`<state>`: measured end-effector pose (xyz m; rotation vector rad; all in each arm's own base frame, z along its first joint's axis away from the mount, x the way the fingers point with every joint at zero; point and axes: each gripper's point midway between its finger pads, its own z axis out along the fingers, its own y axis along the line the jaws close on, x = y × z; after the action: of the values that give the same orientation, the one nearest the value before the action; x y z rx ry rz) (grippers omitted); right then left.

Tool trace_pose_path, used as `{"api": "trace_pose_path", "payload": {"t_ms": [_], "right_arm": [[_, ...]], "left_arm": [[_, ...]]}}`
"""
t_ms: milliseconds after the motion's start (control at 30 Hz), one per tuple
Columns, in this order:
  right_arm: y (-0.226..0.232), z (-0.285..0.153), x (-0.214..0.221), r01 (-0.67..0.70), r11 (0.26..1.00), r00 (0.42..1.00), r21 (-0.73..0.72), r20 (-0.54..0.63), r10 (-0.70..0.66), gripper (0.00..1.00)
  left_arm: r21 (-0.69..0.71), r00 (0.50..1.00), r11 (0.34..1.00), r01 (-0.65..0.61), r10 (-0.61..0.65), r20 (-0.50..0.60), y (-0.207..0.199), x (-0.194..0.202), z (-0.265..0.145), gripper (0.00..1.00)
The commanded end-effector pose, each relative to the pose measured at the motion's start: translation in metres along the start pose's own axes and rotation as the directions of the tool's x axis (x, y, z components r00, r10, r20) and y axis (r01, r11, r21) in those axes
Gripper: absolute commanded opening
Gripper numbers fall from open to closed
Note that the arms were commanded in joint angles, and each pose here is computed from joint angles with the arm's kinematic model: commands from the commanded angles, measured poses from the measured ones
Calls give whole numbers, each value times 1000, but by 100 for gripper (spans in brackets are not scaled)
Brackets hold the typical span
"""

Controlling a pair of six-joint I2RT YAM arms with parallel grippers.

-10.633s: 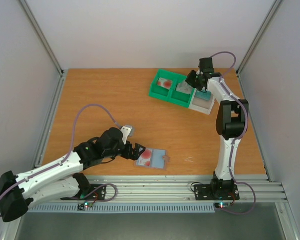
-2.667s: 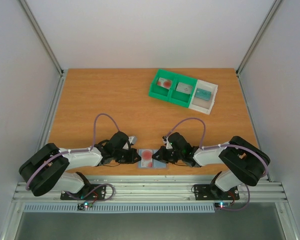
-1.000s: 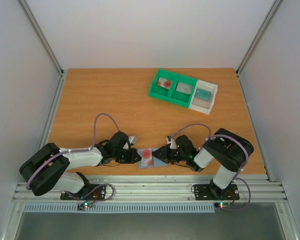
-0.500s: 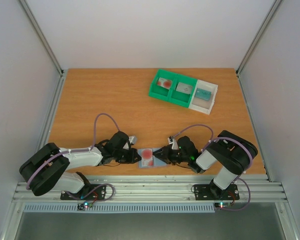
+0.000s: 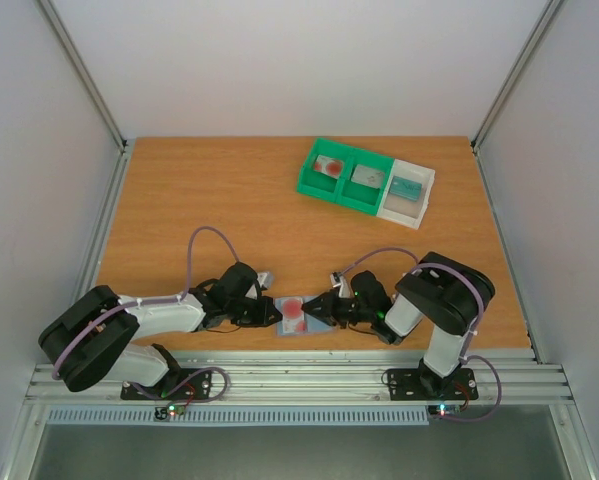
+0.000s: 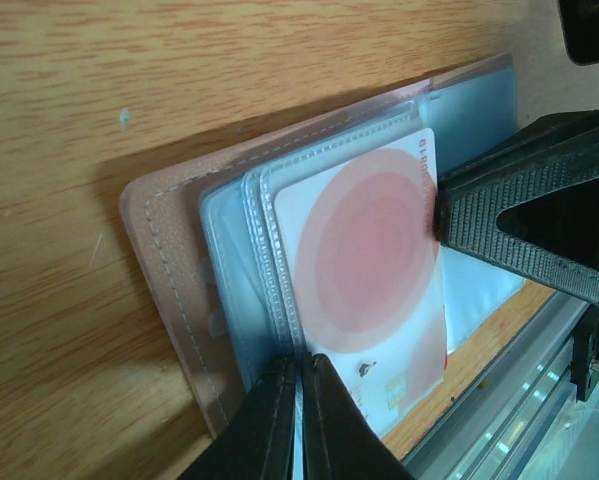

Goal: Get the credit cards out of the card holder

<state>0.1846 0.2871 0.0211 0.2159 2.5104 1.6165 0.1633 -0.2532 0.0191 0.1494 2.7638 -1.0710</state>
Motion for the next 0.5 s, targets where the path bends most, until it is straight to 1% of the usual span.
{"api": "trace_pose_path", "payload": {"t_ms": [0, 167, 300, 367, 467], "right_arm": [[-2, 4, 1, 0, 1000, 1000, -11, -8, 0, 13], [-2, 4, 2, 5, 1000, 1000, -20, -12, -5, 13], [-3, 4, 2, 4, 1000, 1000, -19, -13, -4, 7], [-2, 4, 2, 9, 1000, 1000, -26, -9, -9, 2], [-2, -3, 1, 11, 1000, 1000, -26, 14, -10, 1]], "left_arm": [[-128, 999, 992, 25, -30, -35, 31, 13, 3, 6], [-128, 999, 991, 26, -31, -36, 31, 13, 3, 6], [-129, 999, 991, 28, -33, -38, 31, 13, 4, 6], [-129, 999, 991, 29, -34, -34, 31, 13, 3, 6], [-141, 999, 990, 30, -35, -35, 33, 14, 3, 6]]}}
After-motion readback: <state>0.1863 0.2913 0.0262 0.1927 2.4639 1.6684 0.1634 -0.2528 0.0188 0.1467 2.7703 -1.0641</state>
